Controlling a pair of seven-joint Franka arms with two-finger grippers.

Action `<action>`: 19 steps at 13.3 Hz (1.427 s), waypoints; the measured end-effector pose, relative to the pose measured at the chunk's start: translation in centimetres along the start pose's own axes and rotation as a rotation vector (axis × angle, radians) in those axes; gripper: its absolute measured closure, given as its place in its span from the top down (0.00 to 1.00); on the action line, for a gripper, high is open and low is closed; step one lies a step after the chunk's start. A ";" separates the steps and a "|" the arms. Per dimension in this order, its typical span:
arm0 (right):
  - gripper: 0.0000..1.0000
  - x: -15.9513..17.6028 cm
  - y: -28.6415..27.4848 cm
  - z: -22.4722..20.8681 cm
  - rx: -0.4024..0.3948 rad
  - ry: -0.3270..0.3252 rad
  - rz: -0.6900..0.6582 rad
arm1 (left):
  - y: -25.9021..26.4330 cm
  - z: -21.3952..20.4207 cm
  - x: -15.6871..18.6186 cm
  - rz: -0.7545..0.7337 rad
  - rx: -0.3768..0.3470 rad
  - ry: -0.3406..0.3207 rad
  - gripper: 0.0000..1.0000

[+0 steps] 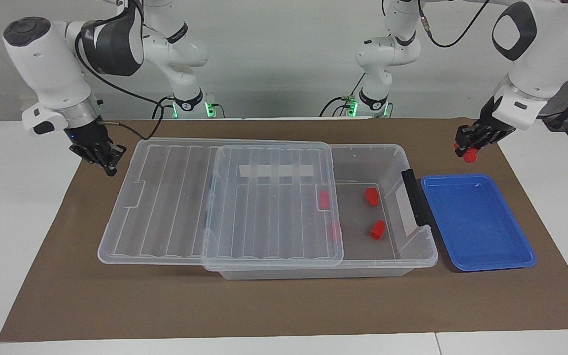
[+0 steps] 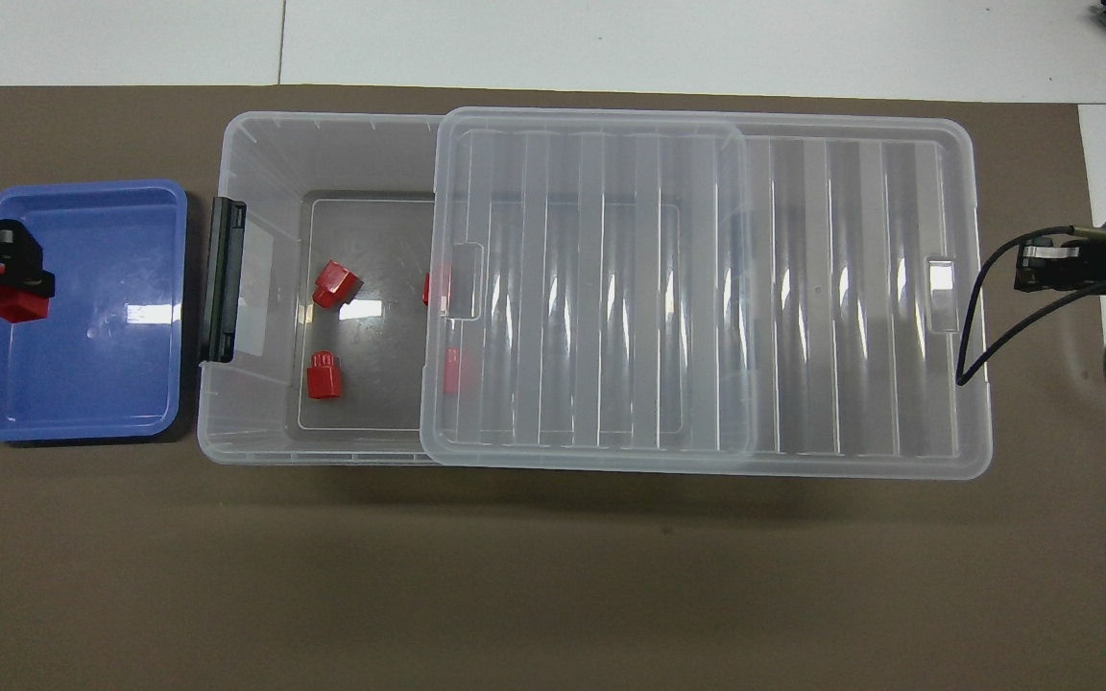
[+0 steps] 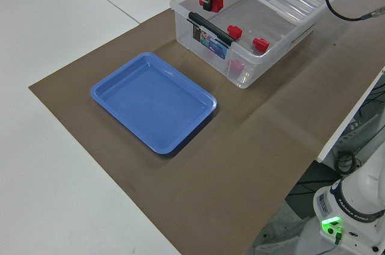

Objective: Place red block in blue tray from box

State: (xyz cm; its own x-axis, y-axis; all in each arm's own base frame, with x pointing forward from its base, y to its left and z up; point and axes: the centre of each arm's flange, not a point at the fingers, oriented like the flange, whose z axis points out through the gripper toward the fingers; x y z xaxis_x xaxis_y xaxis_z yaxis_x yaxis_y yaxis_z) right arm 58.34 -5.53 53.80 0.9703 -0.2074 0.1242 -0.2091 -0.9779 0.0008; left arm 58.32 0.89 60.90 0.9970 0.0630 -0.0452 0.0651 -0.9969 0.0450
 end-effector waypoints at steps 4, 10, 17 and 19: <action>0.01 0.9 1.0 4.2 0.005 0.018 -0.006 | -3.1 -0.6 -0.2 0.073 -0.001 0.008 0.34; 0.01 1.9 0.2 7.2 0.013 0.025 -0.018 | -9.7 -0.7 -0.5 0.112 0.017 0.013 0.34; 0.01 1.2 -4.1 7.0 0.022 0.010 -0.095 | -10.0 4.0 -0.8 0.114 0.065 0.105 0.34; 0.01 0.4 -6.3 6.8 0.022 -0.012 -0.134 | -11.5 6.5 -0.1 0.094 0.079 0.166 0.34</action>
State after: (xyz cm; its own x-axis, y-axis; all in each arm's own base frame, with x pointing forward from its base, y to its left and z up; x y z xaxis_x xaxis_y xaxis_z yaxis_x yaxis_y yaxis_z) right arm 60.86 0.35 47.09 0.9907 -0.0752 0.1130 -0.0750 -0.9972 -0.0056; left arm 57.20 12.01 53.88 0.9921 -0.0302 0.1214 -0.0258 -0.9990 -0.0373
